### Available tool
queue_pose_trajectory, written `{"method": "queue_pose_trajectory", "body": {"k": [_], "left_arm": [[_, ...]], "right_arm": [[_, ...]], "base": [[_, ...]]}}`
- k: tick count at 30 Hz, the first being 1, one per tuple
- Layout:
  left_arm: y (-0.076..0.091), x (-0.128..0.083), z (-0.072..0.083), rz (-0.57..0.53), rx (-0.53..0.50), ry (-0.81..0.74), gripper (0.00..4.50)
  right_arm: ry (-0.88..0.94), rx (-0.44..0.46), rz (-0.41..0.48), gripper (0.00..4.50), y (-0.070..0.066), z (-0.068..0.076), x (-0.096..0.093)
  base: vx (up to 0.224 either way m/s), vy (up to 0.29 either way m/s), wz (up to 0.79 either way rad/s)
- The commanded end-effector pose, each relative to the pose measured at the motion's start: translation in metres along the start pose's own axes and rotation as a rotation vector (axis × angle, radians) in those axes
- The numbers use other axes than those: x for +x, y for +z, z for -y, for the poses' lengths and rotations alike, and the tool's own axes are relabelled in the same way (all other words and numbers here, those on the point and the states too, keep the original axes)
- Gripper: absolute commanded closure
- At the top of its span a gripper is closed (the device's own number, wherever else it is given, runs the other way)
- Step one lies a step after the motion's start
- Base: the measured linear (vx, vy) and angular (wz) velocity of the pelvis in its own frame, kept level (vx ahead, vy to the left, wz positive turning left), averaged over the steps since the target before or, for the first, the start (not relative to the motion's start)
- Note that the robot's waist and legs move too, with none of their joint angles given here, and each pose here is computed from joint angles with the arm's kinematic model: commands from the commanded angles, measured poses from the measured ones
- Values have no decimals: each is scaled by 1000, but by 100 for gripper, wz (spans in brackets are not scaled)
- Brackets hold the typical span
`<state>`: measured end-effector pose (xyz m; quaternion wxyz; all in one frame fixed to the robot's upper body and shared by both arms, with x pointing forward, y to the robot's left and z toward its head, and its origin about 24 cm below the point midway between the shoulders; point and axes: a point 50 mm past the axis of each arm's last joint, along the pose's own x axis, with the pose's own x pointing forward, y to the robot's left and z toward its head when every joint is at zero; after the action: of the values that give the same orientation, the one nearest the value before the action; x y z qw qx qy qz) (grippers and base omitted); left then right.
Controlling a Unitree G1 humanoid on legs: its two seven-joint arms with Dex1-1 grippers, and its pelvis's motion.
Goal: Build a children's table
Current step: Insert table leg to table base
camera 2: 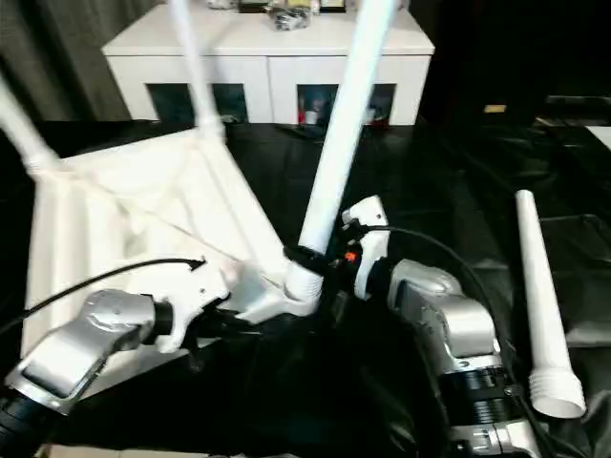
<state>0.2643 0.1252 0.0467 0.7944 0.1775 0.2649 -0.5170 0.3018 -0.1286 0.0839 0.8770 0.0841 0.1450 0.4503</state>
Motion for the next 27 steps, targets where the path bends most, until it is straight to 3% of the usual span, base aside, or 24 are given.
{"method": "queue_pose_trajectory", "body": {"k": [1,27], "left_arm": [[4,8,9,29,9,-56,450],[1,-1,0,8,20,-36,450]], "right_arm": [[25,-12,-18,262,2,-2,6],[-40,18,-101,262,-20,10,-5]], "base": [[0,0,0],[0,0,0]]}}
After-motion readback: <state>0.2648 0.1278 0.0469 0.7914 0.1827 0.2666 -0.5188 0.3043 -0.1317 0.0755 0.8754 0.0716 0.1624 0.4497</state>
